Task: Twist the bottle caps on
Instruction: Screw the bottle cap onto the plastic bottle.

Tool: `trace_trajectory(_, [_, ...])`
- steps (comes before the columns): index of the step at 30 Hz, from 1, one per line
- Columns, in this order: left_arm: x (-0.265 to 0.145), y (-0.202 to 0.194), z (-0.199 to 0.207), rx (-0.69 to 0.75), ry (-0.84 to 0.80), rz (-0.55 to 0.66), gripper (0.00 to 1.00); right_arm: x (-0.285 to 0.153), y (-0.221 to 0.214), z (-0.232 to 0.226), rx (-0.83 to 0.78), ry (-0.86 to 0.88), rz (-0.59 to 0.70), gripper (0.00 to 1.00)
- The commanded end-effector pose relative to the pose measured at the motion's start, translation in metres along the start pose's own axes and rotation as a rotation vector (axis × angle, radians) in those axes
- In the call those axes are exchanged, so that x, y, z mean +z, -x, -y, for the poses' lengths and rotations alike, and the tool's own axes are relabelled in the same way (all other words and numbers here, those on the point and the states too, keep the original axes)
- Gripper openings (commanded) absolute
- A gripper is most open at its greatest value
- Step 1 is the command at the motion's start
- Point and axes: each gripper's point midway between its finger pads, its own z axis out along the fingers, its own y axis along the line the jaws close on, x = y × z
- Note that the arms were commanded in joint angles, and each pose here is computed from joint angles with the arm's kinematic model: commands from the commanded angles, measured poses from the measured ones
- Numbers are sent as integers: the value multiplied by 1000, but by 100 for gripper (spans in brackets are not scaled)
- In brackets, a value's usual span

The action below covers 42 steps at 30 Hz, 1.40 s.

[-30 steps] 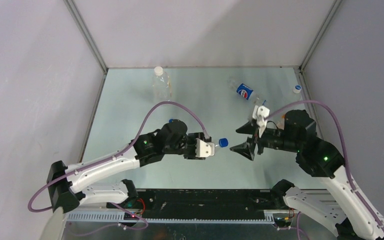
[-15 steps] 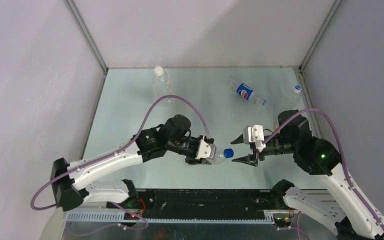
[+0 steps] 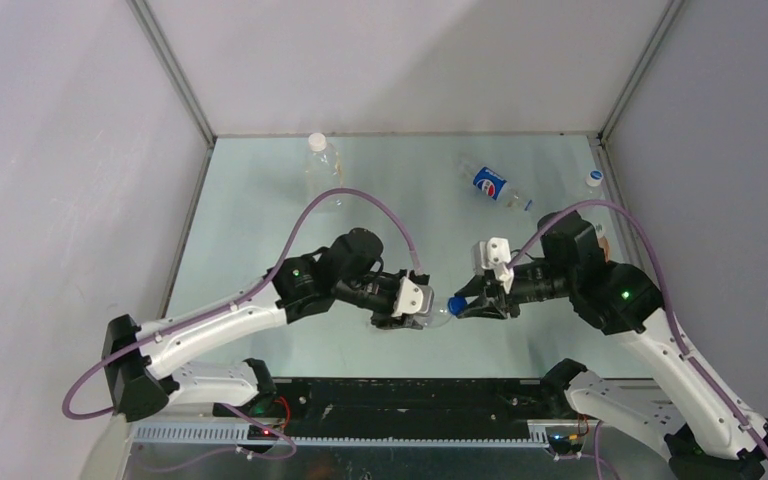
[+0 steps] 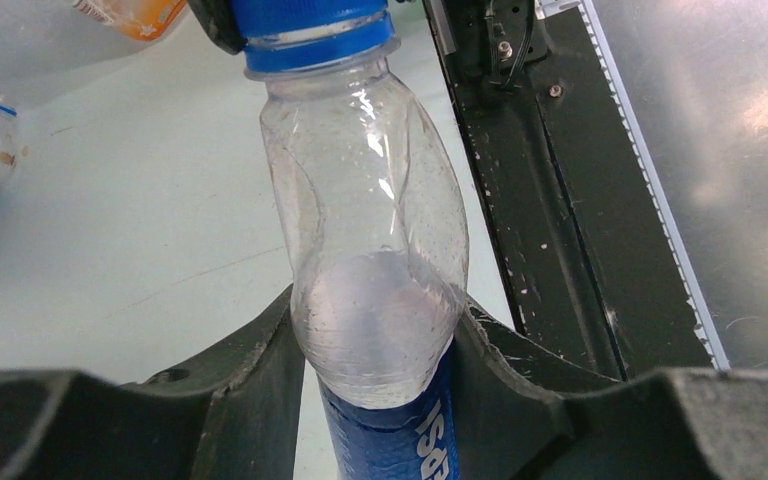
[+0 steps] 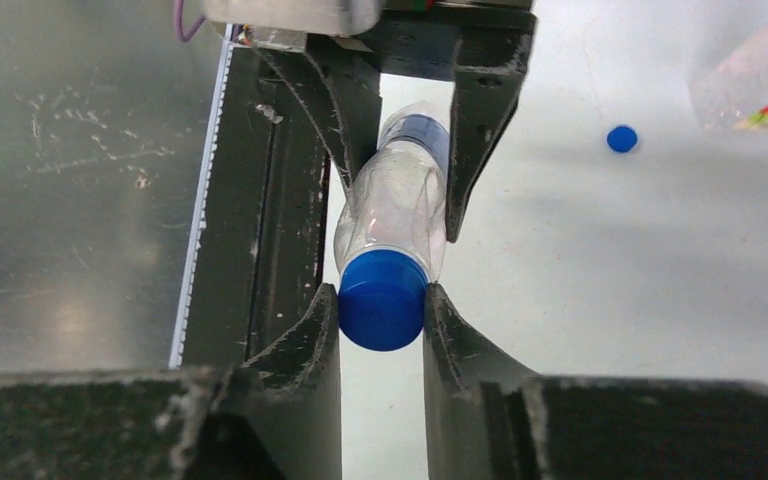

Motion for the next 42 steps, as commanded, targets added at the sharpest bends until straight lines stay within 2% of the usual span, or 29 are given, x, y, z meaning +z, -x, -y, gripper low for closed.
trace_trajectory(1, [-9, 25, -25, 28, 130, 73, 0, 0, 9, 10, 160, -66, 9, 9])
trace_trajectory(2, [-10, 27, -29, 28, 162, 89, 0, 1, 12, 15, 192, -95, 18, 5])
trace_trajectory(3, [-13, 24, -38, 25, 224, 76, 0, 0, 10, 23, 316, -159, 11, 0])
trace_trajectory(4, [-14, 26, -43, 35, 270, 92, 0, -2, 10, 38, 373, -250, 16, 0])
trace_trajectory(5, [-18, 21, -55, 34, 351, 68, 0, -2, 12, 40, 550, -300, 40, 0])
trace_trajectory(6, [-19, 21, -60, 47, 409, 77, 0, -6, 10, 53, 639, -399, 55, 0])
trace_trajectory(7, [-29, 22, -79, 59, 541, 69, 0, -5, 13, 54, 804, -434, 92, 0])
trace_trajectory(8, [-27, 14, -76, 70, 573, 50, 0, -5, 15, 58, 954, -478, 133, 0])
trace_trajectory(9, [-40, 20, -93, 96, 713, 59, 0, -5, 15, 61, 1030, -496, 148, 0])
trace_trajectory(10, [-35, 15, -87, 116, 736, 43, 0, -4, 16, 63, 1141, -523, 177, 0])
trace_trajectory(11, [-47, 17, -98, 144, 846, 30, 0, -1, 16, 64, 1185, -527, 185, 0])
trace_trajectory(12, [-39, 15, -93, 165, 851, 10, 0, 0, 15, 67, 1235, -548, 207, 0])
trace_trajectory(15, [-38, 12, -97, 233, 944, -67, 0, -3, 12, 74, 1255, -618, 248, 0])
trace_trajectory(17, [-33, 10, -93, 240, 936, -82, 0, -10, 14, 80, 1231, -662, 282, 2])
trace_trajectory(19, [-31, 4, -90, 229, 916, -88, 0, -17, 20, 82, 1165, -676, 312, 13])
trace_trajectory(21, [-27, -3, -86, 204, 866, -88, 0, -21, 32, 80, 1034, -640, 324, 28])
trace_trajectory(22, [-20, -8, -79, 201, 796, -94, 0, -25, 35, 78, 932, -631, 315, 39])
trace_trajectory(23, [-22, -8, -81, 166, 783, -81, 0, -25, 41, 73, 863, -591, 311, 43])
trace_trajectory(25, [-18, -13, -74, 133, 692, -72, 0, -29, 44, 65, 603, -538, 258, 53])
trace_trajectory(27, [-15, -18, -67, 98, 596, -72, 0, -31, 46, 54, 408, -475, 223, 62])
trace_trajectory(28, [-8, -21, -54, 91, 500, -71, 0, -33, 47, 49, 346, -455, 216, 62])
trace_trajectory(31, [-7, -15, -41, 82, 372, -30, 0, -32, 45, 29, 90, -332, 166, 66])
trace_trajectory(35, [-10, -3, -28, 81, 260, 27, 0, -27, 35, 12, -83, -215, 117, 67])
trace_trajectory(42, [-9, 13, -15, 88, 140, 64, 0, -14, 24, 1, -121, -90, 88, 65])
